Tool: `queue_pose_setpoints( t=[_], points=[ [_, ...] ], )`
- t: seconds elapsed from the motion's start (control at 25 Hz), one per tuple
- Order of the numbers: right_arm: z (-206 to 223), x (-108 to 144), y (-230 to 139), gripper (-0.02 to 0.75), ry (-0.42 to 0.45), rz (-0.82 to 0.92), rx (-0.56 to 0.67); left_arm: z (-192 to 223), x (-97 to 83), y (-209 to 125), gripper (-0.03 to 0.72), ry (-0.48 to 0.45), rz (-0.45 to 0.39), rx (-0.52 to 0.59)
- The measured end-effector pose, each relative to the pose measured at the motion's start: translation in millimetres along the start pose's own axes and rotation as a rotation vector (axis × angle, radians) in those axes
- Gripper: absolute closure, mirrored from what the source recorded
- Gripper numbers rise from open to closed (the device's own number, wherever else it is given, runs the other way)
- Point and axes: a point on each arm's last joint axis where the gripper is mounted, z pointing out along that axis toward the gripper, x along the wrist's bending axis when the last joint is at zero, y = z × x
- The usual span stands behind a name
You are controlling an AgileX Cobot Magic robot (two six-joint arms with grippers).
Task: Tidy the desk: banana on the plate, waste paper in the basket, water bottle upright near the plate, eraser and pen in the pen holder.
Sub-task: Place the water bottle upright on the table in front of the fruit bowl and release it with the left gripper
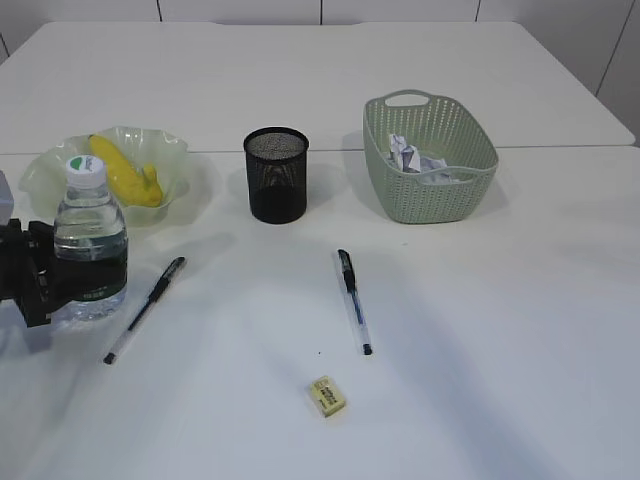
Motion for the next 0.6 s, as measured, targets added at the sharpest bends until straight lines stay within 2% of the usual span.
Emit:
queue_pose_setpoints(
  t=[0.6],
  points=[
    [0.0,0.2,-0.3,0.159,0.002,-0.001,0.003,0.5,0.5,-1.5,0.326,0.003,-0.003,0.004]
  ],
)
